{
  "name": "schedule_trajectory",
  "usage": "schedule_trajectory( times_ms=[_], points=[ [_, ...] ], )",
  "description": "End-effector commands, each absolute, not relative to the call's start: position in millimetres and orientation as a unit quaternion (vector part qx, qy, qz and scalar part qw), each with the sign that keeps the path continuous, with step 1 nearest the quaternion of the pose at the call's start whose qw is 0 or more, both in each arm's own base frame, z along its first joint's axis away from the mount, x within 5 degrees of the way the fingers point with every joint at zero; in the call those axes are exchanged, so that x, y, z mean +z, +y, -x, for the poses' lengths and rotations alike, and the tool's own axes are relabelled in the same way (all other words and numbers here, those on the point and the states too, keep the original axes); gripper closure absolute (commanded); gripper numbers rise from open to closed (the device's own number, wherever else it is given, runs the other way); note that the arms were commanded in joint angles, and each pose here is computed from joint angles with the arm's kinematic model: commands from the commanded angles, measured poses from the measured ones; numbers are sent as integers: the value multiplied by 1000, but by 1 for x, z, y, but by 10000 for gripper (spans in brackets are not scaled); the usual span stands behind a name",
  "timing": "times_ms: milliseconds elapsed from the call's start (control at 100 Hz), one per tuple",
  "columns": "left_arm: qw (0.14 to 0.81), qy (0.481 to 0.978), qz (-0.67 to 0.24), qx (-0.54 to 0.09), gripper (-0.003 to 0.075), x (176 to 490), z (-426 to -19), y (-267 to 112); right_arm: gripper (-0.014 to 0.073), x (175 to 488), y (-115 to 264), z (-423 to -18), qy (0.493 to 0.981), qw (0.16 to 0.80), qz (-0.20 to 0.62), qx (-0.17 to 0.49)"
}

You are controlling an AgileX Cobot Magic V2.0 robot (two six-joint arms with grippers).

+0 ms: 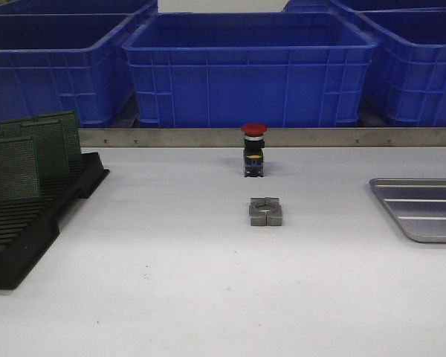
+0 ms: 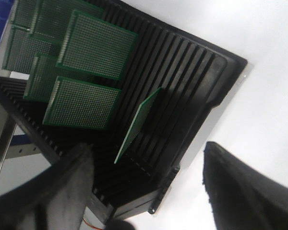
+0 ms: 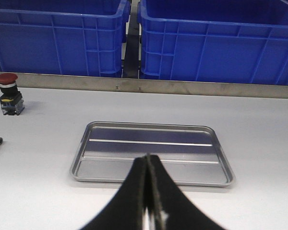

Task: Place circuit board on tray
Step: 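Close the left gripper on the edge of a green circuit board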

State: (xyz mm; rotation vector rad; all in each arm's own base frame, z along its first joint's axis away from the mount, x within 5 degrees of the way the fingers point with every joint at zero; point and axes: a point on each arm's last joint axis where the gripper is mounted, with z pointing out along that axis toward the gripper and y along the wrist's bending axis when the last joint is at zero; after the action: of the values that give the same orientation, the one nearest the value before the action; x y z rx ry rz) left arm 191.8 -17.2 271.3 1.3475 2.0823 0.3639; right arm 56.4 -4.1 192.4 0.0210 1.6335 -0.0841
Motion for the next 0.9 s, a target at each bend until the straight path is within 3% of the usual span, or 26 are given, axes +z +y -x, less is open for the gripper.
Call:
schedule_trajectory(
  times_ms=[0,570,640,830,890],
  points=[
    [332,764,-531,157,259,280,-212,-19,657,206,-4,-54,686,727,-7,-40],
    [231,787,-562,107,284,222,-294,-23,657,206,-4,-54,686,727,-7,-40],
    [229,787,-563,105,366,221,-296,-24,657,206,-4,-54,686,727,-7,-40],
    [228,786,-565,108,712,220,-297,-23,657,206,-4,-54,686,727,-7,-40],
    [227,785,-565,108,739,220,-297,-23,657,206,-4,-54,686,727,-7,-40]
  ],
)
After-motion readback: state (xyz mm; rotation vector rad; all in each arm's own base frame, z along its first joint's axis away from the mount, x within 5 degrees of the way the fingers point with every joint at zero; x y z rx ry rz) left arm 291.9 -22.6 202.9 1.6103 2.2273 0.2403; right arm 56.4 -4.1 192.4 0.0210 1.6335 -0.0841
